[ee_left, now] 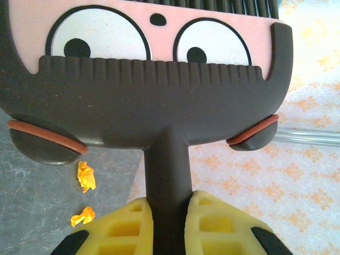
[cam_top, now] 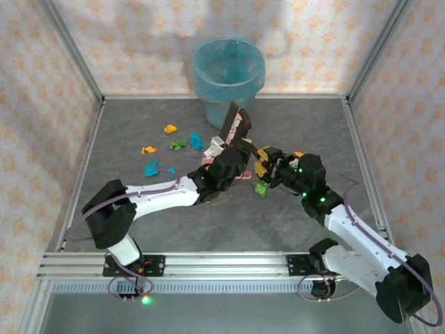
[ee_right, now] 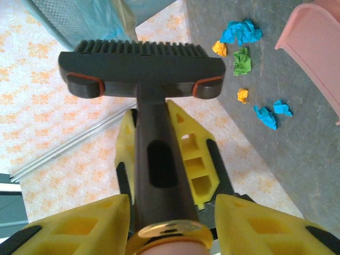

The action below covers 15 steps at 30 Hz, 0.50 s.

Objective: Sweep away the paper scraps from the table

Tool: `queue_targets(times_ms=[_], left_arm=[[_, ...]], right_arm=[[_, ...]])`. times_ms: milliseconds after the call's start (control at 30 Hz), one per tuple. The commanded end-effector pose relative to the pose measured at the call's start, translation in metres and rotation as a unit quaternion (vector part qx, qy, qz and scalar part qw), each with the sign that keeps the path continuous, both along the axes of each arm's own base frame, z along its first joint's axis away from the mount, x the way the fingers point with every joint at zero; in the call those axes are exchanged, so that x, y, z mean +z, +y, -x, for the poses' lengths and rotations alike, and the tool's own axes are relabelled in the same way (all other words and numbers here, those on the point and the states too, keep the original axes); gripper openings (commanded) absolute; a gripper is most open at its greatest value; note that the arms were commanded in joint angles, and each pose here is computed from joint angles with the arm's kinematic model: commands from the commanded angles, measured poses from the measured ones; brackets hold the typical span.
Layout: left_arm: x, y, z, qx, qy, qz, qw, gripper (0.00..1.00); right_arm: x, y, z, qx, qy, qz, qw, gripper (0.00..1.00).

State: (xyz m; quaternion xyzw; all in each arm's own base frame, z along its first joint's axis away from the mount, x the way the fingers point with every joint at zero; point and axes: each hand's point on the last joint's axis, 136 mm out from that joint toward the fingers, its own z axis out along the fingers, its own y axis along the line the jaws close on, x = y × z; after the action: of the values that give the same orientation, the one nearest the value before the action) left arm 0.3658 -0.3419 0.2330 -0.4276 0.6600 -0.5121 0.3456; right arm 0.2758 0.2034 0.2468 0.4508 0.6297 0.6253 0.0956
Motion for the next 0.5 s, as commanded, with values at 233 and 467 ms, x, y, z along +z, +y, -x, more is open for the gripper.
queue_targets(times_ms=[233, 467], left_arm=[[0.0222, -0.0075, -0.0038, 0.008, -0.026, 0.025, 0.999, 0.00], [0.0198, -0.0096, -0.0026, 0.000, -0.021, 0.029, 0.999, 0.00]], right_arm=[[0.0059, -0.0031, -0.0077, -0.026, -0.017, -0.011, 0.999, 0.35], [0.0046, -0.0075, -0.0101, -0.040, -0.024, -0.007, 0.999, 0.15]])
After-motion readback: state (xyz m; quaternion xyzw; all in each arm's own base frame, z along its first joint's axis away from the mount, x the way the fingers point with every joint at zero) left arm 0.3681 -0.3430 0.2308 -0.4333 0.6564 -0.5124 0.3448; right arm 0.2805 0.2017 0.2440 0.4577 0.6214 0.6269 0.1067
